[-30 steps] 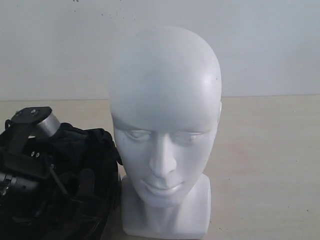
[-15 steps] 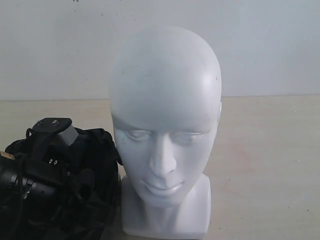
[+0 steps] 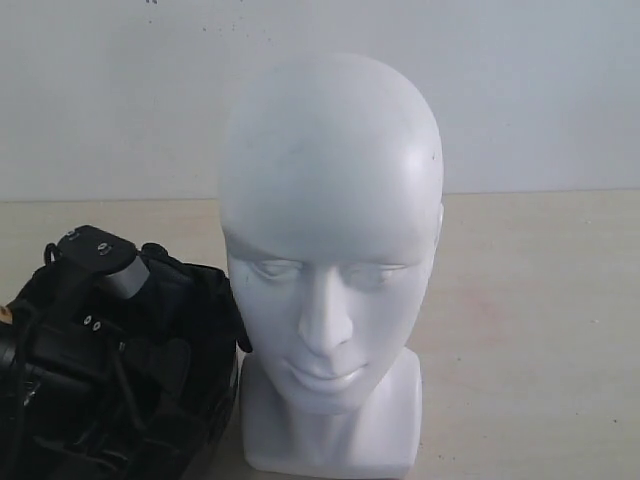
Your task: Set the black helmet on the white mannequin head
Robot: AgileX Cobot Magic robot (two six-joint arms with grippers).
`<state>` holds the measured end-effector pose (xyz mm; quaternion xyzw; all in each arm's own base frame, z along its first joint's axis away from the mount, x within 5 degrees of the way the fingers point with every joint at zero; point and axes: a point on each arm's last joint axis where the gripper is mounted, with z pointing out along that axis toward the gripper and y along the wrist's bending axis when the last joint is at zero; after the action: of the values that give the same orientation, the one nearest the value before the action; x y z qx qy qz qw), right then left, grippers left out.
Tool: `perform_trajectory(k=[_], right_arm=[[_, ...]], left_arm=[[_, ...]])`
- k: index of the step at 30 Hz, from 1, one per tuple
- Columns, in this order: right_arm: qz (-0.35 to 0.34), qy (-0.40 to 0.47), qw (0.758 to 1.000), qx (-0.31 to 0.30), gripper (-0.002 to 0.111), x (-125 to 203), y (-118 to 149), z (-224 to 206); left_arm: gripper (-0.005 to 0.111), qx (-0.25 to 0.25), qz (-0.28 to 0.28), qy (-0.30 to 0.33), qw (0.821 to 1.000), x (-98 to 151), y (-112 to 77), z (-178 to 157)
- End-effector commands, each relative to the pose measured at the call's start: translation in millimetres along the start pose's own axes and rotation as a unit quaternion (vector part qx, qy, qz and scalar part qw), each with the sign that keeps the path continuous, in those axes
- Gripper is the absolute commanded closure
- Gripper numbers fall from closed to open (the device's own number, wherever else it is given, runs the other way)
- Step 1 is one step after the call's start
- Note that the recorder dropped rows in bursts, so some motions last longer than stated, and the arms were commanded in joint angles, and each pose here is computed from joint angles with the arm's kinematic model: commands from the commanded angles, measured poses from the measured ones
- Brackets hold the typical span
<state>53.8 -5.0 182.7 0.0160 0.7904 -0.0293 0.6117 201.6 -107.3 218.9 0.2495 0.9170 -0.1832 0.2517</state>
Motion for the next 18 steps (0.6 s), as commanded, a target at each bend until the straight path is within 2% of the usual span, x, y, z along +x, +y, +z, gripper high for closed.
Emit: perform_trajectory(k=[1,6,18], right_arm=[[0.000,-0.004,1.000,-0.001,0.109,-0.4,0.1,-0.3],[0.000,-0.004,1.000,-0.001,0.109,-0.4,0.1,-0.3],[0.000,-0.004,1.000,-0.001,0.109,-0.4,0.1,-0.3]], left_arm=[[0.053,0.006,0.021,-0.019,1.000,-5.5,-6.4,-15.7],[0.053,0.005,0.025,-0.032,0.999,-7.3,-8.0,-21.3],[0.053,0.015,0.016,0.007,1.000,-2.6,-5.2,-7.5]])
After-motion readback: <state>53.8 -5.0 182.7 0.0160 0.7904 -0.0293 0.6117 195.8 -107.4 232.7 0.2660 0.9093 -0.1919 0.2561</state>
